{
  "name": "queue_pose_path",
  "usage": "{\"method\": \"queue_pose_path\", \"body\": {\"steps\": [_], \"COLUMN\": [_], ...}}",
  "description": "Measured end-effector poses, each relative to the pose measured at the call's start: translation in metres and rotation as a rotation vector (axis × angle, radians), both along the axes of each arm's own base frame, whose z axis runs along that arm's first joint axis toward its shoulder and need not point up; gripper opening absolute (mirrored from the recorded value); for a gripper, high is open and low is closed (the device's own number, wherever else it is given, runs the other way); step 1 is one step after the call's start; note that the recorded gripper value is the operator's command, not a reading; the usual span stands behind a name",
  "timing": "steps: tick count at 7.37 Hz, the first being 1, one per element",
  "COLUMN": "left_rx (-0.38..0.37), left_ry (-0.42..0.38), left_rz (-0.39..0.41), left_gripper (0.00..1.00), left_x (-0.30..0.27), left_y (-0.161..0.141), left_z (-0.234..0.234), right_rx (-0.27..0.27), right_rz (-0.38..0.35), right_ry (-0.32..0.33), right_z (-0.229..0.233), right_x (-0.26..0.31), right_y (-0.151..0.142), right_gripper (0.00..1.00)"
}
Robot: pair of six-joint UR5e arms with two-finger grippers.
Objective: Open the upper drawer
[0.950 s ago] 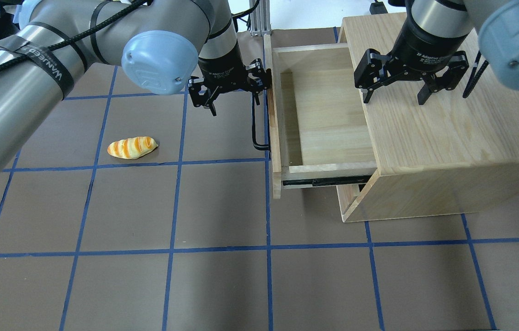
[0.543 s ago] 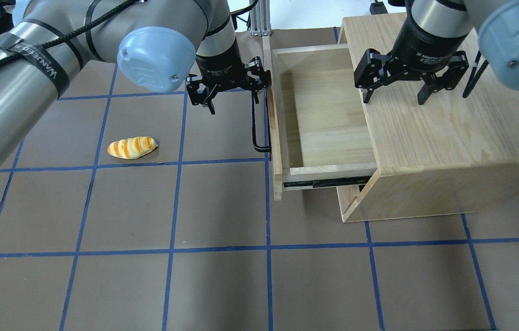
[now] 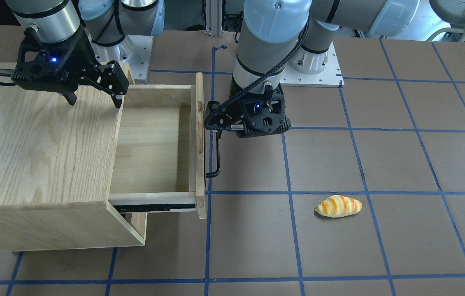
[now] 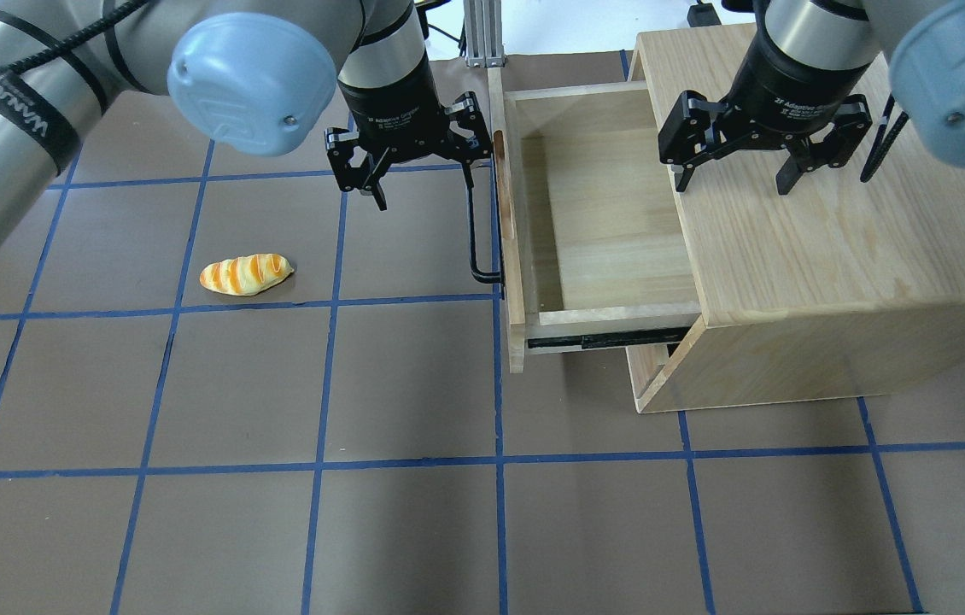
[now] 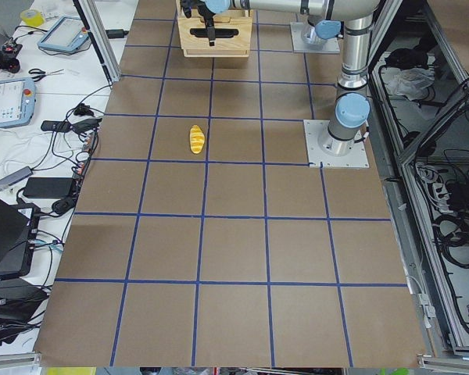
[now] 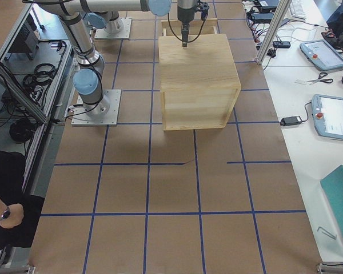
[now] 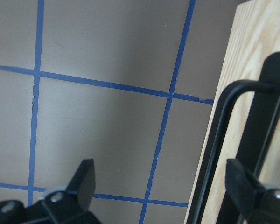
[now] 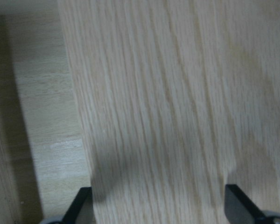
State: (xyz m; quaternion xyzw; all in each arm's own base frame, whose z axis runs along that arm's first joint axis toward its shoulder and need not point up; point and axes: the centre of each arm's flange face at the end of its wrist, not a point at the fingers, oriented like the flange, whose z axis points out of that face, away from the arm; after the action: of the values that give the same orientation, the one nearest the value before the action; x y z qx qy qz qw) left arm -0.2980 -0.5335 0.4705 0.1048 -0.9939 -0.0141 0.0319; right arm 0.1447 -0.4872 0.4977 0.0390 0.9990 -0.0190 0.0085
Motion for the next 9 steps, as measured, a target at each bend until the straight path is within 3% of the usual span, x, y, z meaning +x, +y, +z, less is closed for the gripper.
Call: {"method": "queue_pose_path", "body": {"steps": [3, 5, 7, 9], "left_rx": [-0.079, -0.113, -0.109, -0.068], "left_ry": [-0.044, -0.067, -0.086, -0.087], "left_rz": [-0.067, -0.155, -0.219, -0.218], "left_gripper": [1.00, 1.00, 1.00, 1.00], "left_x": [0.025, 0.087, 0.158, 0.204], "left_y": [0.009, -0.006, -0.016, -0.012], "left_z": [0.062, 0.079, 0.079, 0.059], "right_rx": [-0.001, 0.000, -0.001, -0.001], "right_rz": [0.000, 0.000, 0.000, 0.000], "right_ry": [0.000, -0.001, 0.000, 0.000], "right_z": [0.000, 0.000, 0.000, 0.000], "right_x": [0.000, 0.000, 0.000, 0.000], "right_y": [0.000, 0.000, 0.000, 0.000], "right_gripper": [1.00, 1.00, 1.00, 1.00]}}
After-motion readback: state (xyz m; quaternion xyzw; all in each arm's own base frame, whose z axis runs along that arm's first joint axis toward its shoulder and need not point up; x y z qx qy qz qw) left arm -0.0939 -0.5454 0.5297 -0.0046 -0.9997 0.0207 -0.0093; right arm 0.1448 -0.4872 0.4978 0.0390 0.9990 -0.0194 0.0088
